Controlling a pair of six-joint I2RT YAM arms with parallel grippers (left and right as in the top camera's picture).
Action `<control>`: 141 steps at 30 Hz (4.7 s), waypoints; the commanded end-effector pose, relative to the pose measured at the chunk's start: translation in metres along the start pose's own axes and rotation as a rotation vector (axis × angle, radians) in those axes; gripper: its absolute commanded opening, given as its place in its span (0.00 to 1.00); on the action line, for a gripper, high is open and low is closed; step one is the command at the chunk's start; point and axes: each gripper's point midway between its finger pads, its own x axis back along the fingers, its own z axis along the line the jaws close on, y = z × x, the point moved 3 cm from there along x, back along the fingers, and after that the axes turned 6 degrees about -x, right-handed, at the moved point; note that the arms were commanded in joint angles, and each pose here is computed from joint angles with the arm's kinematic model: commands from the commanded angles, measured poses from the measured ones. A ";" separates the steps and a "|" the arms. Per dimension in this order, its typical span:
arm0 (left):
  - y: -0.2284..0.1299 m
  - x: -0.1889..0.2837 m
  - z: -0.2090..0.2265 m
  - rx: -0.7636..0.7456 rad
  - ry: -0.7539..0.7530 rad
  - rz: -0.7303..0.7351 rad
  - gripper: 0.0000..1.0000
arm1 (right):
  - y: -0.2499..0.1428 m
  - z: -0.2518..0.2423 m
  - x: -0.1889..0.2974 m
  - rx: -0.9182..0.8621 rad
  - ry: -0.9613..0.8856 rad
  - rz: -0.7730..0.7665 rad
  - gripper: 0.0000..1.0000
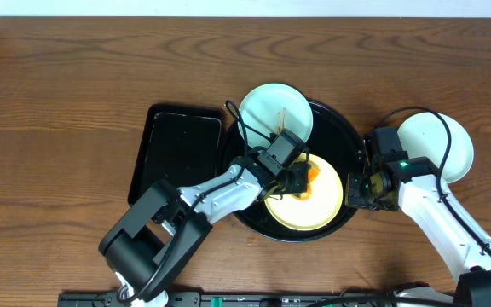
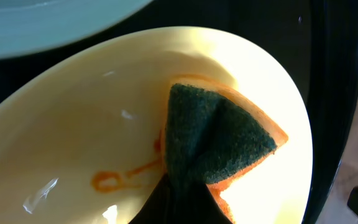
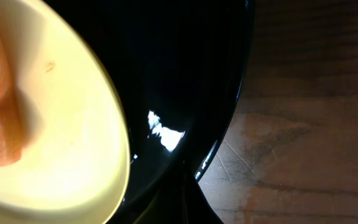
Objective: Clean dirty plates on tray and stack at the side
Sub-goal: 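Scrub the sauce on the yellow plate with the held sponge, then return the sponge with the left gripper into the black basin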
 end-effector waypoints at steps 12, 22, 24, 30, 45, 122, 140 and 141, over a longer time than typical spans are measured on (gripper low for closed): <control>0.011 0.029 0.003 -0.064 0.079 -0.076 0.07 | 0.008 0.029 0.004 0.032 0.171 -0.026 0.18; 0.011 0.020 -0.018 -0.157 0.025 -0.109 0.08 | 0.005 0.026 -0.016 0.027 0.154 0.008 0.20; 0.007 0.014 -0.018 -0.163 0.028 -0.097 0.07 | 0.002 0.025 -0.024 0.025 0.150 0.027 0.18; 0.002 0.001 -0.007 -0.161 0.079 -0.081 0.08 | -0.002 0.026 -0.038 0.019 0.155 0.077 0.17; -0.006 0.006 0.035 -0.104 0.242 -0.018 0.07 | -0.001 0.006 -0.042 -0.047 0.020 0.056 0.01; 0.042 0.128 0.217 0.121 0.049 -0.054 0.34 | 0.019 0.013 -0.042 -0.017 0.057 -0.035 0.01; 0.050 0.188 0.197 0.136 0.245 -0.198 0.66 | 0.047 0.039 0.009 0.141 0.195 -0.237 0.01; 0.050 0.191 0.195 0.134 0.244 -0.204 0.67 | 0.046 0.043 0.014 0.152 0.224 -0.241 0.01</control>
